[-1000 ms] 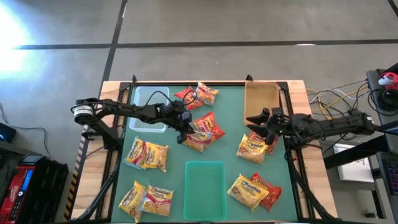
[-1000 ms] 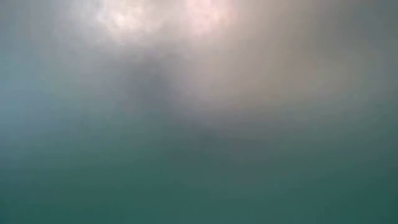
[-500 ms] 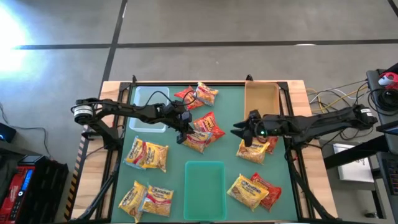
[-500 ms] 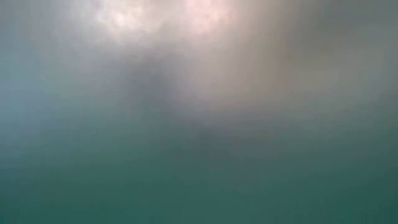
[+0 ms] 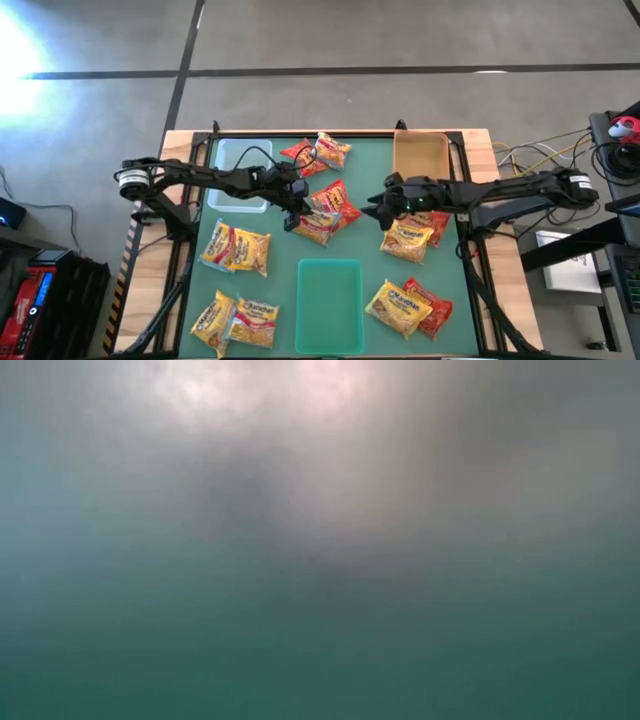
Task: Sort Maruchan noodles
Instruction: Put the blue noodle pack into the transparent bin
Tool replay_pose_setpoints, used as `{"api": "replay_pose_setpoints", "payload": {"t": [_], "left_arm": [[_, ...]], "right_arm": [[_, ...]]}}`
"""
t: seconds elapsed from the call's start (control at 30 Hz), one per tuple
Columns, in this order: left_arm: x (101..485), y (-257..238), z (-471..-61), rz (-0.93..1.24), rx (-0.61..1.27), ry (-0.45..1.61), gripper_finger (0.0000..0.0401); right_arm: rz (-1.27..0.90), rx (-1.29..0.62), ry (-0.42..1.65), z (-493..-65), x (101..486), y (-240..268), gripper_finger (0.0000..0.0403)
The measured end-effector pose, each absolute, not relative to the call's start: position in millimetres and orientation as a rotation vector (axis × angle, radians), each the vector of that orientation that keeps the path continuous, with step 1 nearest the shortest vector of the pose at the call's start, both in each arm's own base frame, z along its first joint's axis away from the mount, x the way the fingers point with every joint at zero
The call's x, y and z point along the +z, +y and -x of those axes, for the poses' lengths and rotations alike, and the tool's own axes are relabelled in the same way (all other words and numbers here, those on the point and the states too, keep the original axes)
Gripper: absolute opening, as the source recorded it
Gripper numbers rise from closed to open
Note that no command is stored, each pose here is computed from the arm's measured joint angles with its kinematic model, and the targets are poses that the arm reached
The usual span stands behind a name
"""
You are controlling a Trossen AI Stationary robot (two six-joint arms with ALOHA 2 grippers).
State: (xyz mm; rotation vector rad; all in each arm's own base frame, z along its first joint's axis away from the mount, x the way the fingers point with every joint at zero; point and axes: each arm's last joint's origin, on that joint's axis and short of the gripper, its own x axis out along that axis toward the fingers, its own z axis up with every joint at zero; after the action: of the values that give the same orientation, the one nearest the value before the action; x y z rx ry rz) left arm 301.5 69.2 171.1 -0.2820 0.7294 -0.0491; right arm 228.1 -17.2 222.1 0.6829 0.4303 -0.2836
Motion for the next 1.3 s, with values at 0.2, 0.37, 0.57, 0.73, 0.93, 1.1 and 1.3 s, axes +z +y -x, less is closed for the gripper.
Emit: {"api": "replay_pose_setpoints", "payload": {"t": [0.2, 0.37, 0.57, 0.73, 0.93, 1.1, 1.3], "left_arm": [[171.2, 69.2, -301.7, 0.281, -0.049, 0.728, 0.0000], [171.4, 69.2, -301.9, 0.280, -0.050, 0.724, 0.0000], [171.4, 69.3, -301.9, 0.277, -0.051, 0.724, 0.0000], [171.5, 69.3, -302.0, 0.271, -0.053, 0.721, 0.0000], [173.1, 69.6, -303.4, 0.248, -0.060, 0.699, 0.0000], [174.4, 69.9, -304.5, 0.242, -0.060, 0.681, 0.0000], [176.2, 70.2, -305.9, 0.232, -0.062, 0.658, 0.0000]], "right_arm": [[-0.686, -0.298, 0.479, -243.7, 212.0, -22.4, 0.0305], [-0.686, -0.253, 0.433, -263.6, 203.3, -24.1, 0.0307], [-0.704, -0.193, 0.444, -279.3, 184.5, -25.9, 0.0304], [-0.710, -0.169, 0.442, -290.0, 169.4, -26.3, 0.0304], [-0.715, -0.141, 0.419, -300.5, 154.1, -26.8, 0.0302], [-0.728, -0.132, 0.405, -306.8, 142.3, -27.2, 0.0302], [-0.740, -0.117, 0.358, -313.5, 132.8, -27.8, 0.0302]]}}
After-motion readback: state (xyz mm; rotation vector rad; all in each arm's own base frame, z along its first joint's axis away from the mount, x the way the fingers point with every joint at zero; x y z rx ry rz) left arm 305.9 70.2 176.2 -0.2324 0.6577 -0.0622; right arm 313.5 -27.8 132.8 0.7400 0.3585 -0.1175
